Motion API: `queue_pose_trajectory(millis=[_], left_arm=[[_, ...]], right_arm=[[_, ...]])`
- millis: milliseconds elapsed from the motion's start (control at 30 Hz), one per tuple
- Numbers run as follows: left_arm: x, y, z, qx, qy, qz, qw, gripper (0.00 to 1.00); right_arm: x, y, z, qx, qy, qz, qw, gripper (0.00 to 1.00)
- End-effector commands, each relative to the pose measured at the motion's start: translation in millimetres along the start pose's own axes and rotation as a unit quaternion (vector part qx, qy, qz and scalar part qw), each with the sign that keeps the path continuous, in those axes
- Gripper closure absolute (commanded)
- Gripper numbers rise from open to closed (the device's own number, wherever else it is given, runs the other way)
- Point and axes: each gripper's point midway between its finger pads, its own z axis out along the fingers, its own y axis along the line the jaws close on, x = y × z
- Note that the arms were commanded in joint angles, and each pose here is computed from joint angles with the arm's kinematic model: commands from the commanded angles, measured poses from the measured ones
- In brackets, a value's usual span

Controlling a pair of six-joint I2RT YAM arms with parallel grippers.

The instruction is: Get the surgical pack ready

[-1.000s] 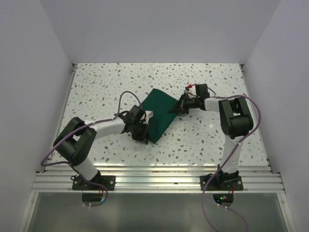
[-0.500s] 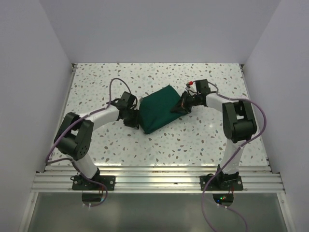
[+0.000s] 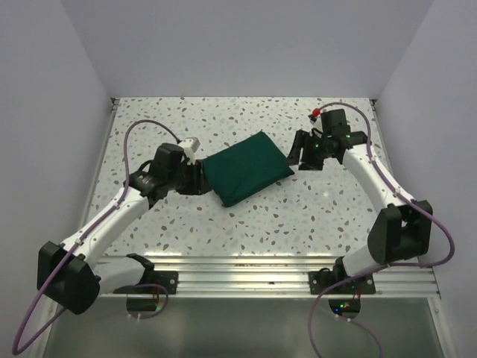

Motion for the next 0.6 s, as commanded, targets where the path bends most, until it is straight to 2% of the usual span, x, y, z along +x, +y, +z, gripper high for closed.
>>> queue_pose_trajectory(millis=[0, 33, 167, 200, 233, 433, 467, 500, 567], left_arm=[[-31.4, -12.8, -9.9, 0.018, -0.056, -0.034, 0.998, 0.46], [-34.6, -11.6, -9.8, 0.017, -0.057, -0.037, 0.998, 0.41], [-49.3, -10.0, -14.5, 0.020, -0.087, -0.054, 0.995, 0.32], [-46.6, -6.9, -14.1, 0.019, -0.088, -0.063, 0.994, 0.26], [-46.1, -4.2, -14.3, 0.018, -0.091, -0.072, 0.993, 0.00], [-49.2, -1.8, -21.7, 0.027, -0.135, -0.100, 0.985, 0.00], [-54.1, -5.7, -25.0, 0.039, -0.152, -0.109, 0.982, 0.00], [-43.6, -1.5, -18.4, 0.039, -0.146, -0.120, 0.981, 0.00], [-51.6, -13.3, -24.2, 0.084, -0.182, -0.135, 0.970, 0.00]], right_arm=[[40.1, -38.4, -6.4, 0.079, 0.037, -0.002, 0.996, 0.28], [48.0, -40.6, -5.4, 0.077, 0.037, -0.001, 0.996, 0.02], [64.0, -45.2, -2.0, 0.069, 0.038, -0.002, 0.997, 0.01], [68.2, -45.1, -0.9, 0.064, 0.042, -0.001, 0.997, 0.01], [78.7, -50.2, 2.4, 0.068, 0.051, 0.007, 0.996, 0.01], [107.0, -46.7, 13.6, 0.019, 0.034, 0.041, 0.998, 0.01], [101.6, -40.9, 17.2, 0.000, 0.014, 0.035, 0.999, 0.01], [104.7, -40.4, 17.7, -0.006, 0.013, 0.035, 0.999, 0.01], [110.9, -41.1, 21.6, -0.020, 0.001, 0.045, 0.999, 0.01]])
